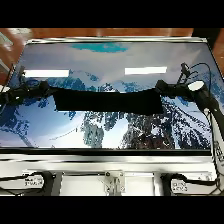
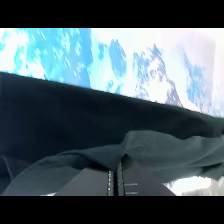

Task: Fold the shirts.

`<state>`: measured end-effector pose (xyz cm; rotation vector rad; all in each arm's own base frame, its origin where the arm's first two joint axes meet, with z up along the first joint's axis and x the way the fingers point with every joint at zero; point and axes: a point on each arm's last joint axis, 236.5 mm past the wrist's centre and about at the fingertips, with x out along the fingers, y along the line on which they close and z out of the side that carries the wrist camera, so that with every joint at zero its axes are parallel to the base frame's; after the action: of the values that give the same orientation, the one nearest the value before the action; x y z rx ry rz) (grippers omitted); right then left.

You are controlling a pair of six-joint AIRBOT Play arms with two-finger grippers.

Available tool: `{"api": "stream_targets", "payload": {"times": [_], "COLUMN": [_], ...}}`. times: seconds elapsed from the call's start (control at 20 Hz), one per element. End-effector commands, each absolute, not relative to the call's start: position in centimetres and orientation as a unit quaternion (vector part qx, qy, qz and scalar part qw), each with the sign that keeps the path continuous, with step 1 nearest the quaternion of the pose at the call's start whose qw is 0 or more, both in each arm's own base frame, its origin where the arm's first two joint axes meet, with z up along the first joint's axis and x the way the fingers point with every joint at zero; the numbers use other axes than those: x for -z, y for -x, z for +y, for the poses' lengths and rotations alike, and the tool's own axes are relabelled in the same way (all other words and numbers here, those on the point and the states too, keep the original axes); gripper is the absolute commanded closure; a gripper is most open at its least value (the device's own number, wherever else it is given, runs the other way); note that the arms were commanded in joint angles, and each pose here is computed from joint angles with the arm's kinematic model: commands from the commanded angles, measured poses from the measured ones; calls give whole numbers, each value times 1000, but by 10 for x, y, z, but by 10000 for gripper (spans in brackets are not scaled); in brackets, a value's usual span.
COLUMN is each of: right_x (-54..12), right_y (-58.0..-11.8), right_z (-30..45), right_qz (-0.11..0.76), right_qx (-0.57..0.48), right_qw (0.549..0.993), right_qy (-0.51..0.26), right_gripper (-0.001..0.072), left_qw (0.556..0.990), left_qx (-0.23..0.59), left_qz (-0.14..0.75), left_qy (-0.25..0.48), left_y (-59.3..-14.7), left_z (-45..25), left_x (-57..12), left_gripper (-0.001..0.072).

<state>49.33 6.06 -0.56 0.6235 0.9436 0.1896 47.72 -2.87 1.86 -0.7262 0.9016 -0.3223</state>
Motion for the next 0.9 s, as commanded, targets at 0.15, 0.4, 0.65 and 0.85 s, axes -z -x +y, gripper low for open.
{"api": "stream_targets", "payload": {"times": [0.15, 0.4, 0.65, 0.85], "right_x": [72, 66, 64, 88], "right_y": [-506, -496, -448, -428], "right_z": [56, 49, -30, -7], "right_qz": [487, 495, 557, 603], "right_qx": [-63, -101, -37, -76], "right_qw": [814, 825, 798, 741], "right_qy": [-310, -252, -225, -287], "right_gripper": [614, 236, 24, 18], "left_qw": [757, 729, 722, 735], "left_qx": [149, 175, 197, 224], "left_qz": [519, 543, 533, 521], "left_qy": [369, 380, 395, 371], "left_y": [-465, -451, -454, -455], "left_z": [-41, -44, -24, -39], "left_x": [53, 51, 1, -29], "left_gripper": [602, 203, 215, 238]}}
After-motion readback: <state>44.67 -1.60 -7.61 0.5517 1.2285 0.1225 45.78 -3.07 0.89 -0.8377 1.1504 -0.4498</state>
